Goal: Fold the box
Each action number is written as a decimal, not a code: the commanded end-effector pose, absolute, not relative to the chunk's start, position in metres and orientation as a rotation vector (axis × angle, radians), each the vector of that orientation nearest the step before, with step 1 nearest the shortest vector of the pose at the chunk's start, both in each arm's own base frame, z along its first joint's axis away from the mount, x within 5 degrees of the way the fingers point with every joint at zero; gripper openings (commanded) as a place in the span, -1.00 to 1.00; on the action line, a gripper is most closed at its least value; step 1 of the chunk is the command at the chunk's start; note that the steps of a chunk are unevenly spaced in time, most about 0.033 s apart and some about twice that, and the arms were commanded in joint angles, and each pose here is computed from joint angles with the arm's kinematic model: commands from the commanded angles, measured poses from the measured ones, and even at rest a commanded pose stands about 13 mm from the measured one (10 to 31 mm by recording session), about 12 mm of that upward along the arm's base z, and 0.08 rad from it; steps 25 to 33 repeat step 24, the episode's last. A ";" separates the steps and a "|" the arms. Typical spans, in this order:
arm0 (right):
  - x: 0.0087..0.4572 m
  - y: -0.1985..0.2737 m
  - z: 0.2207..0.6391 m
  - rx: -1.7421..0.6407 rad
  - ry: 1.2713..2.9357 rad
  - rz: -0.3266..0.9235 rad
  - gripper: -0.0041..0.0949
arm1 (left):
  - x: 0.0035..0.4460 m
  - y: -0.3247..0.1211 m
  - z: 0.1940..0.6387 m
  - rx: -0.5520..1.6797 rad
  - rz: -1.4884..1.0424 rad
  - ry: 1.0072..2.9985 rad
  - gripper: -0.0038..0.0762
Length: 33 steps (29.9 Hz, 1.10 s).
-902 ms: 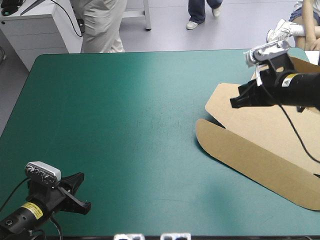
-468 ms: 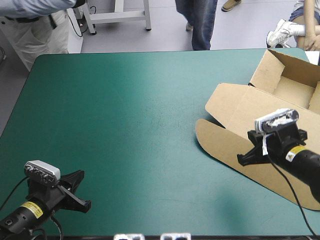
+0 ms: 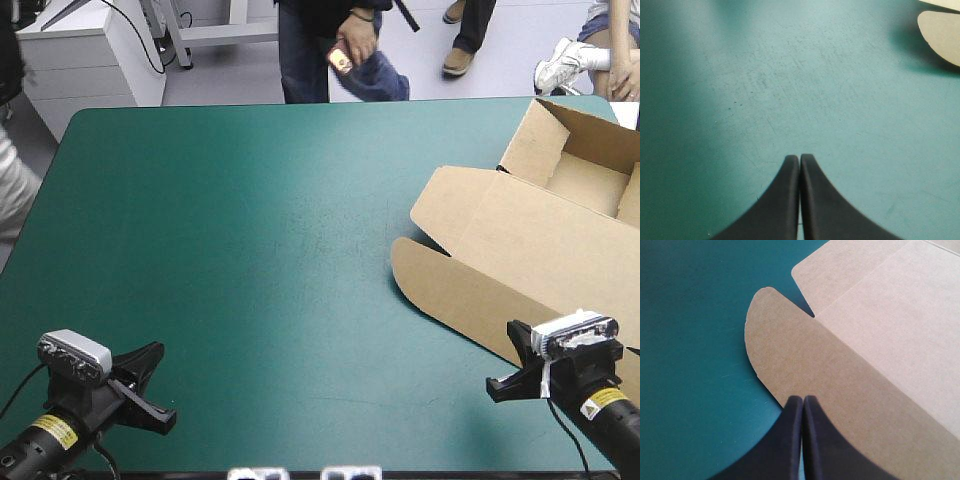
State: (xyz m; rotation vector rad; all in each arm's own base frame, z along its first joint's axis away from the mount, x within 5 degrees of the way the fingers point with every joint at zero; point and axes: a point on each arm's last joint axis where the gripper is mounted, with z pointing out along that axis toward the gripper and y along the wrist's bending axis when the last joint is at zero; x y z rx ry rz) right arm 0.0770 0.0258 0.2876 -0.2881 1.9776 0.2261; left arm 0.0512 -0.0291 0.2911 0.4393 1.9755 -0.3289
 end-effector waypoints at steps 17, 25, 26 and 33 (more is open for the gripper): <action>0.063 0.023 0.275 -0.239 1.922 0.257 -0.95 | 0.046 -0.031 0.284 0.401 -0.414 1.915 -0.92; 0.061 0.023 0.271 -0.256 1.972 0.251 -0.95 | 0.045 -0.030 0.283 0.405 -0.412 1.917 -0.92; 0.061 0.023 0.271 -0.256 1.972 0.251 -0.95 | 0.045 -0.030 0.283 0.405 -0.412 1.917 -0.92; 0.061 0.023 0.271 -0.256 1.972 0.251 -0.95 | 0.045 -0.030 0.283 0.405 -0.412 1.917 -0.92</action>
